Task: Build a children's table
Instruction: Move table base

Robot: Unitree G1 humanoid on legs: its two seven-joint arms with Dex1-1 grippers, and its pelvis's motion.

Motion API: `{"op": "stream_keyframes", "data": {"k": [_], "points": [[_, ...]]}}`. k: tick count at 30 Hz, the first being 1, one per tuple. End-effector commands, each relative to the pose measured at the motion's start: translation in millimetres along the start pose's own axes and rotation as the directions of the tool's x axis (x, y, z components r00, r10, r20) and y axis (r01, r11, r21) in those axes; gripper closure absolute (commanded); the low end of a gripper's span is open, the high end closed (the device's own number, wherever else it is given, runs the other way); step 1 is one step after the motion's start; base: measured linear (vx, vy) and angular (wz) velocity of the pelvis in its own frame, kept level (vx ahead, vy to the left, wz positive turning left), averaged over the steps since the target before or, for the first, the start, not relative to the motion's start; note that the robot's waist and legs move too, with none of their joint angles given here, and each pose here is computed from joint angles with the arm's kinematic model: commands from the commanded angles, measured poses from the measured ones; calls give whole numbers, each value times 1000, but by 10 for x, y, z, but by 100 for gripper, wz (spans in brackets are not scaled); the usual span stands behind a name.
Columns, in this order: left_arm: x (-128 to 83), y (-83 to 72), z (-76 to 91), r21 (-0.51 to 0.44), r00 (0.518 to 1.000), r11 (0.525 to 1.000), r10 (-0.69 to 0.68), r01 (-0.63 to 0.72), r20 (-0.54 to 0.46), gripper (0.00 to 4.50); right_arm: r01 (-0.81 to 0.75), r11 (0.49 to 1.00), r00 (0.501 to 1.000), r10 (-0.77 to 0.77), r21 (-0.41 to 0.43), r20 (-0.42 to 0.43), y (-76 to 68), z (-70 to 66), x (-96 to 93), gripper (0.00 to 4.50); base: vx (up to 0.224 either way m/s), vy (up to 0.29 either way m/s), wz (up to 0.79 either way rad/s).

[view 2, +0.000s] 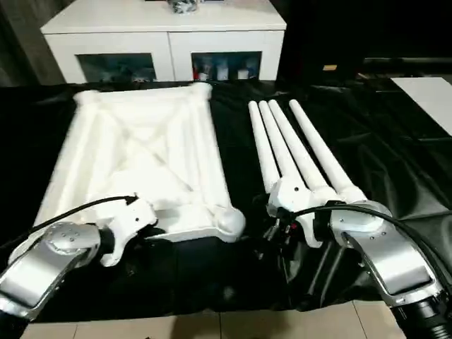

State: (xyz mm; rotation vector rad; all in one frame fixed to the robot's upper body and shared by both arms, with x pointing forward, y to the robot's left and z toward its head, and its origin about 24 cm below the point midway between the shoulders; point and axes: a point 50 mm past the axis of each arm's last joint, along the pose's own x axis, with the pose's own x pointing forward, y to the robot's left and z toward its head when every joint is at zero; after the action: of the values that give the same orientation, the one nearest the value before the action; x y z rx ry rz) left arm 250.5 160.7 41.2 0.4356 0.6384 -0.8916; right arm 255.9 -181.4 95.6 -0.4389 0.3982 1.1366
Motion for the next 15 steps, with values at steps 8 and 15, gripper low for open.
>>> {"op": "stream_keyframes", "data": {"k": [8,15], "points": [[12,-31,-159,-90,990,990,104,-113,-92,380,105,994,994,-106,-33,-8,-123,14,53,0,0,0,0],[17,-8,-169,-47,982,988,143,-150,-124,381,227,974,974,-227,-12,-3,-258,10,69,0,0,0,0]]}}
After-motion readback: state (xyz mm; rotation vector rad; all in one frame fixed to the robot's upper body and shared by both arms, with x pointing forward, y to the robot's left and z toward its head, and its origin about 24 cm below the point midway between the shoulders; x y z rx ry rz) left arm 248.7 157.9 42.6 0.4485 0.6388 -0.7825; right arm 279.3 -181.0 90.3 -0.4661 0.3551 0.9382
